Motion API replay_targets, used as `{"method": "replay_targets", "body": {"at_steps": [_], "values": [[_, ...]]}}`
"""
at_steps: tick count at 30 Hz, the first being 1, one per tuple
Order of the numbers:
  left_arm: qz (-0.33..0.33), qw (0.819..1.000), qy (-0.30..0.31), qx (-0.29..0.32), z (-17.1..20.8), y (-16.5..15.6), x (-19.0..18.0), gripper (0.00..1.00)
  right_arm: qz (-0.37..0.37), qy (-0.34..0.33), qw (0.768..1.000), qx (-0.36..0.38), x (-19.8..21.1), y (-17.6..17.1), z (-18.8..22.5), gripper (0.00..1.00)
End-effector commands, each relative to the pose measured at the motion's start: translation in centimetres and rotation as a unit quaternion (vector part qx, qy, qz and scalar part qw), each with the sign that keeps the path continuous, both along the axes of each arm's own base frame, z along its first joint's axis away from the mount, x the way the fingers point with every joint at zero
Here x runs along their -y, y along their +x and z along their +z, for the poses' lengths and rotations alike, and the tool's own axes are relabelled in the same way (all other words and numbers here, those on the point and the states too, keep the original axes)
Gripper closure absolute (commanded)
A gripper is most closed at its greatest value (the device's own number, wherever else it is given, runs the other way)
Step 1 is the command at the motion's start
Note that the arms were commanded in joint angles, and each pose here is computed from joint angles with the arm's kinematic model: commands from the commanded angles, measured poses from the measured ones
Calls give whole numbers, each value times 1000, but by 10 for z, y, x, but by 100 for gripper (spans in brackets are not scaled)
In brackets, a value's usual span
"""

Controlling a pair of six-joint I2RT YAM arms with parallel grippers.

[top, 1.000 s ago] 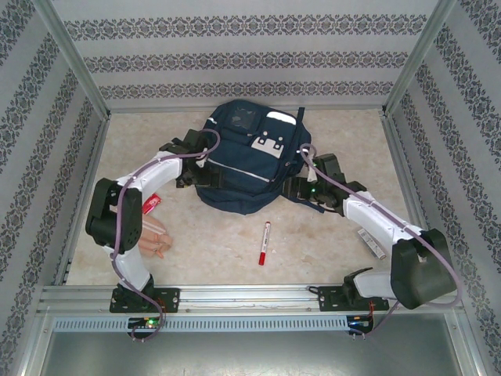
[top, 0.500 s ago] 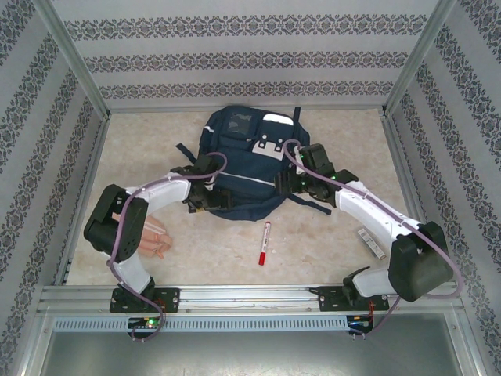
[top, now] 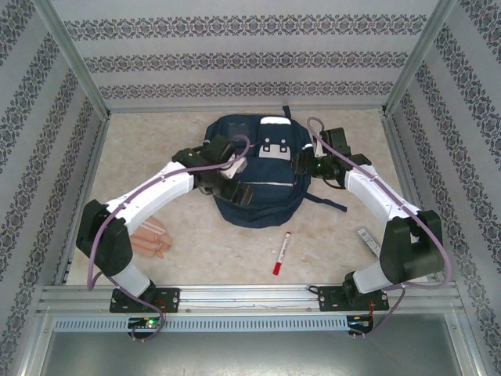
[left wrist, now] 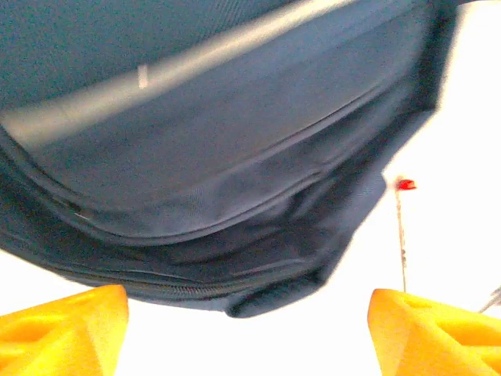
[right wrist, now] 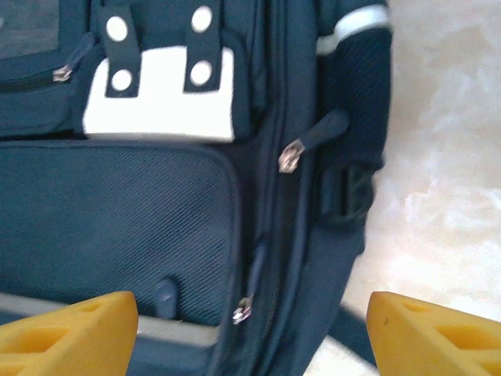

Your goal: Pack books, pencil case, and school supplies into a backpack

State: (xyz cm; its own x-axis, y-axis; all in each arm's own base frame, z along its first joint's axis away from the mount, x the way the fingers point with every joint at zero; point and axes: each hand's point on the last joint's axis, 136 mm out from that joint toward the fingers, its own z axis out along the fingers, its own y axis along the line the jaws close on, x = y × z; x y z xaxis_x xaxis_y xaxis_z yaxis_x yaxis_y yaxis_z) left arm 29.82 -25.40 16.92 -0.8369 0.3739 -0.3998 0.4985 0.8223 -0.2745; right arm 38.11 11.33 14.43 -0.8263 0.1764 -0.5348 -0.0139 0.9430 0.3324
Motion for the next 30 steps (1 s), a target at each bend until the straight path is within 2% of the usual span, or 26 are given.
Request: {"method": "replay_targets", "body": {"at_steps": [1,3,6,8,11,15,20,24,27,30], "values": [[-171,978,15,117,28,-1,9,23,-3,22,1000,-18,-1,-7,-1,24],[-235,956,15,173,29,5,17,23,-4,15,1000,-20,3,-10,0,24],[-343,908,-9,239,26,-1,36,23,-15,14,1000,-16,11,-17,-2,24],[-358,892,-12,277,22,9,45,23,-25,14,999,-21,17,-19,-7,24],[-339,888,14,311,10,39,52,26,-54,14,997,-54,30,-23,-17,24],[-355,885,63,295,-19,62,57,28,-91,25,993,-75,38,-29,-28,25],[-404,872,57,272,-46,51,65,20,-87,32,992,-91,36,-33,-32,25],[-427,862,82,260,-66,48,62,17,-91,36,991,-86,37,-36,-38,26],[-414,865,114,262,-77,60,58,19,-83,32,991,-95,38,-37,-39,25],[-452,849,135,241,-95,52,57,23,-92,33,991,-92,40,-36,-40,25]]}}
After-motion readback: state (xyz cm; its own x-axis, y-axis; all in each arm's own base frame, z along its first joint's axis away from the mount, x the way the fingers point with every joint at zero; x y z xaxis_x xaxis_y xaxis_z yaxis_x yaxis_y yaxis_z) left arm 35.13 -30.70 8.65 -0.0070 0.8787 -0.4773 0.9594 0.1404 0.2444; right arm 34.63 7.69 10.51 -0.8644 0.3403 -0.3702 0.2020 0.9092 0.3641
